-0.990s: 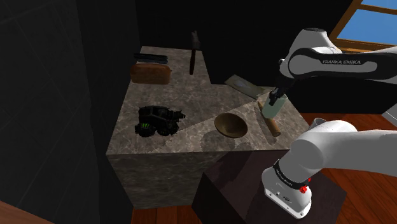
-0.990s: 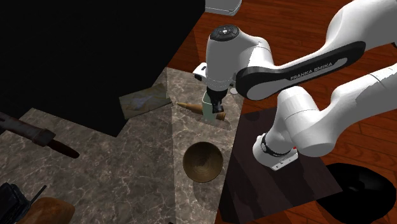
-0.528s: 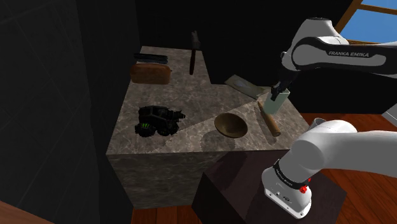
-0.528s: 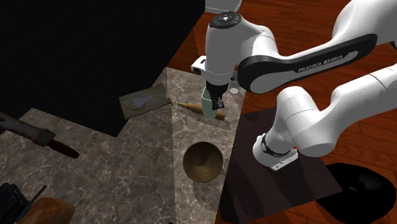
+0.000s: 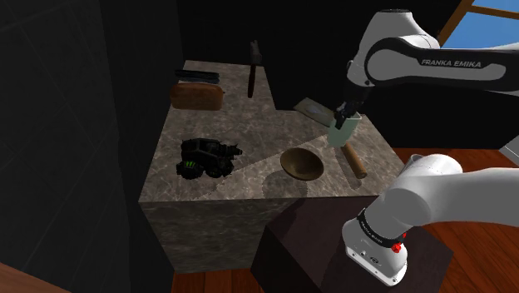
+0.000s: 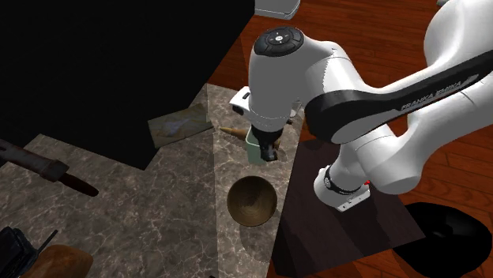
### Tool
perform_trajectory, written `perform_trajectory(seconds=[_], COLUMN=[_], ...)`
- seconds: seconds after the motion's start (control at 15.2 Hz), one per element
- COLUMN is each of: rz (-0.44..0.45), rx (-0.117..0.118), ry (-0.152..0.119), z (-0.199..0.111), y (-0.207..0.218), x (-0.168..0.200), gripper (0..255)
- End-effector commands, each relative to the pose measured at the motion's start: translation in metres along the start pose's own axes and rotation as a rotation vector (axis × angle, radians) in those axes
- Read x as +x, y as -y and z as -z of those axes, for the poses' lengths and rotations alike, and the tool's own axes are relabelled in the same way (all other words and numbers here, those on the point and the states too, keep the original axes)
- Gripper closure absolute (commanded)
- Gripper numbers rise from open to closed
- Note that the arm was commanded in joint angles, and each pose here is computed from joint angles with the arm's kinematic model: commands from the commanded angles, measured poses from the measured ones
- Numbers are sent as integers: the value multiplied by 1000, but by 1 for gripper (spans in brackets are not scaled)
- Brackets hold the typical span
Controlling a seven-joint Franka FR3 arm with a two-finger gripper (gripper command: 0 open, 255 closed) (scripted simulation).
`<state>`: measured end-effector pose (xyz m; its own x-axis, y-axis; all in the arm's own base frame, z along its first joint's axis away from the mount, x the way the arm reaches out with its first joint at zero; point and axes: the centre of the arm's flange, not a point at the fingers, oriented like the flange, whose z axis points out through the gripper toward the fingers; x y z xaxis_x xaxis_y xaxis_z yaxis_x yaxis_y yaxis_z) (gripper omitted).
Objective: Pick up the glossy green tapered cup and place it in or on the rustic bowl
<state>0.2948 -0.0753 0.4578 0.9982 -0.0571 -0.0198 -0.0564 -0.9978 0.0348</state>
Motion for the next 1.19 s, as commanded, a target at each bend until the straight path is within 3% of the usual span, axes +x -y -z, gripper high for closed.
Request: perform_trajectory(seconds=[0.0, 0.46, 1.12], rz=[-1, -1, -1], rx=[1, 1, 1], ry=[0, 0, 0], z=[8, 30, -23], y=[24, 102, 104], x=[10, 39, 41], gripper=[255, 255, 255])
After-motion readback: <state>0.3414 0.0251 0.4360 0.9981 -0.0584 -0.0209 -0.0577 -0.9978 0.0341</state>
